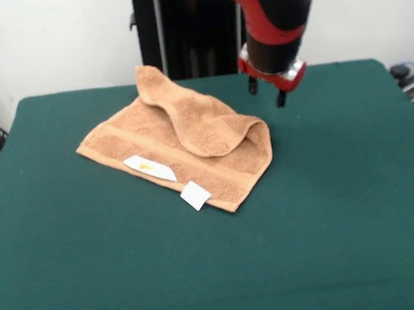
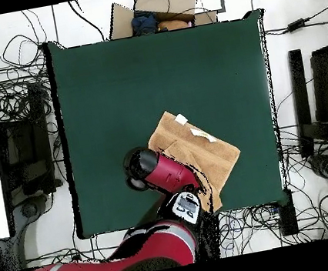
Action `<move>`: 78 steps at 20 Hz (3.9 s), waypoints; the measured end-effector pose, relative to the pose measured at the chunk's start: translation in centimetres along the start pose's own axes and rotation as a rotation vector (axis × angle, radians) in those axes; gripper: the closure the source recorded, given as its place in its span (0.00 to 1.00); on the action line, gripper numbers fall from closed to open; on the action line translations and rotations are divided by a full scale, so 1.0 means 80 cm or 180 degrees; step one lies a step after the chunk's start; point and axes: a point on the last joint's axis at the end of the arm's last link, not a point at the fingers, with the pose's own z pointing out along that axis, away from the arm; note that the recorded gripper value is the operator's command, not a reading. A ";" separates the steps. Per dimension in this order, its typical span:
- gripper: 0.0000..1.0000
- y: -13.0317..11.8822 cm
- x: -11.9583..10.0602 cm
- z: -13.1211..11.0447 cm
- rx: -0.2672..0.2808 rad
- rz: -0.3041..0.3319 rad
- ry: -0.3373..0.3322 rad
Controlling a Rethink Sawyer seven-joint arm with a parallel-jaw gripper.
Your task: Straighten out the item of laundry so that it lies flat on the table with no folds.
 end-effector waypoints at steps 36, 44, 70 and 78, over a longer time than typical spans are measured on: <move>0.00 0.037 0.044 -0.056 -0.0245 -0.0364 0.0533; 0.00 0.032 0.039 -0.114 -0.0125 -0.0510 0.0620; 0.00 -0.024 -0.044 -0.126 0.0185 -0.0632 -0.0217; 0.00 -0.038 -0.066 -0.124 0.0288 -0.0756 -0.0508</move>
